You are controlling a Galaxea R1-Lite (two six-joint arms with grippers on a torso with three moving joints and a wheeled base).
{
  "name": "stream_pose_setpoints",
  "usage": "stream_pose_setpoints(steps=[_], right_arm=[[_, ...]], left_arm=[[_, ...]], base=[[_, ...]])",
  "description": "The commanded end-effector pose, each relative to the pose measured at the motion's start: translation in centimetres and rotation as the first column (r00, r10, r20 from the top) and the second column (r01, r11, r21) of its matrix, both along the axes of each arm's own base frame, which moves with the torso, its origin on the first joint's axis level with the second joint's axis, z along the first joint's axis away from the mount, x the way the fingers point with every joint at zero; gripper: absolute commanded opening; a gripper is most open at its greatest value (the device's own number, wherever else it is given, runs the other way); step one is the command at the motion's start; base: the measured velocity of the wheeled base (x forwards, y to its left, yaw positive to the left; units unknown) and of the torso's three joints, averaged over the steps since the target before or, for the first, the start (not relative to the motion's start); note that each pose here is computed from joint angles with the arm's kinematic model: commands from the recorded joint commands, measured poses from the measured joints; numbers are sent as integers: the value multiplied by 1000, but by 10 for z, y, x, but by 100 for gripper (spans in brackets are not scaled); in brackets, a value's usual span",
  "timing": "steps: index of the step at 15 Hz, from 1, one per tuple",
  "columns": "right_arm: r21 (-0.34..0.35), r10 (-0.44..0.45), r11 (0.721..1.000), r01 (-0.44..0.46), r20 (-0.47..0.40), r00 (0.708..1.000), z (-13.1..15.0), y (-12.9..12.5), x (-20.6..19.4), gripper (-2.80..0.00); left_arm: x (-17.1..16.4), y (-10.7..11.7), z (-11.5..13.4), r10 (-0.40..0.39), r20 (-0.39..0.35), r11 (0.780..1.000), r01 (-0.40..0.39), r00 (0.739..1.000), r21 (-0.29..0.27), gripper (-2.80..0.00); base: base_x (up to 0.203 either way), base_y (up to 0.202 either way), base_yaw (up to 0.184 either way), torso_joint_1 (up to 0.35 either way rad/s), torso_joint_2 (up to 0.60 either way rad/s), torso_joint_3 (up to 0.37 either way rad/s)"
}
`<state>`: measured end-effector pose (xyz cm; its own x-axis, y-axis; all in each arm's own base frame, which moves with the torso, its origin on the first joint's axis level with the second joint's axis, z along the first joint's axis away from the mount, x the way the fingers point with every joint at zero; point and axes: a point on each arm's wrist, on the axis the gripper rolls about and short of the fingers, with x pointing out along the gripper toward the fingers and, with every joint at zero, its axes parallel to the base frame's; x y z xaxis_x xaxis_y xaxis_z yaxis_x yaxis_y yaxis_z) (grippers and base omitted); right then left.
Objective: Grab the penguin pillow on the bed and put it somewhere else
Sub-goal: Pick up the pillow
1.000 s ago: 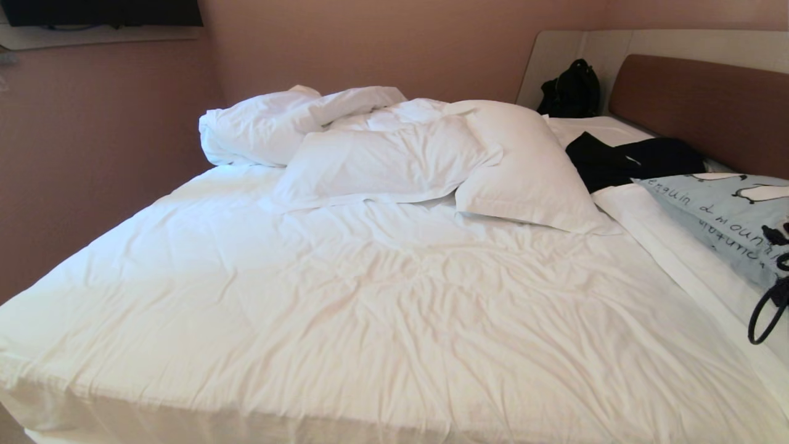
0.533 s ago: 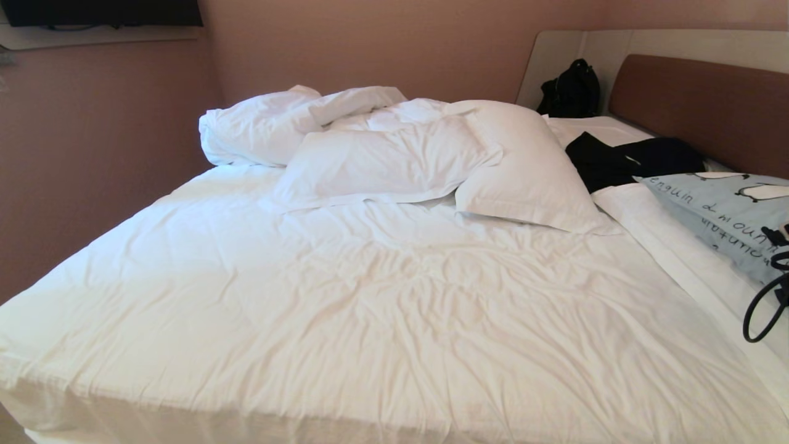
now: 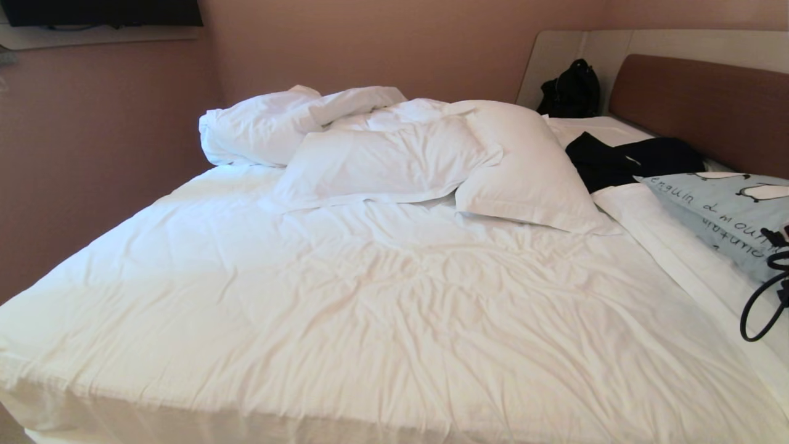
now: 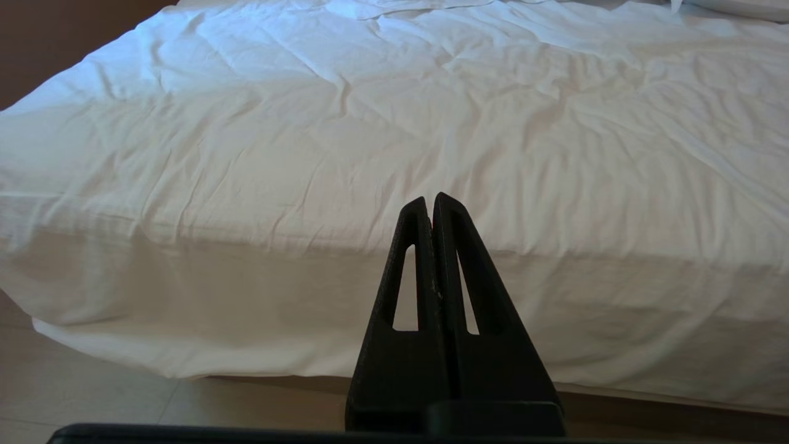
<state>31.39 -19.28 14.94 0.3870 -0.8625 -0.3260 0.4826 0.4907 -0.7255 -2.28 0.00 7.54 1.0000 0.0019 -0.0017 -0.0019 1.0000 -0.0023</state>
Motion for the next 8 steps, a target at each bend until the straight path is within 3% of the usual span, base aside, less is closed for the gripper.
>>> stream_pose_setpoints(steps=[1,3,4,8], right_arm=[[4,-2,1000,2,-16,1000,-7,-2,4,0],[5,-4,1000,4,-18,1000,-9,-5,7,0],[6,-4,1000,4,-20,1000,-10,-5,7,-280],[4,-6,1000,6,-15,1000,-9,-5,7,-280]], left_arm=[[0,0,0,1,-1,1000,-1,1000,-1,-280],[0,0,0,1,-1,1000,-1,1000,-1,-280],[0,0,0,1,-1,1000,-1,1000,-1,-280],[0,0,0,1,-1,1000,-1,1000,-1,-280]], base=[[0,0,0,0,0,0],[0,0,0,0,0,0],[0,0,0,0,0,0],[0,0,0,0,0,0]])
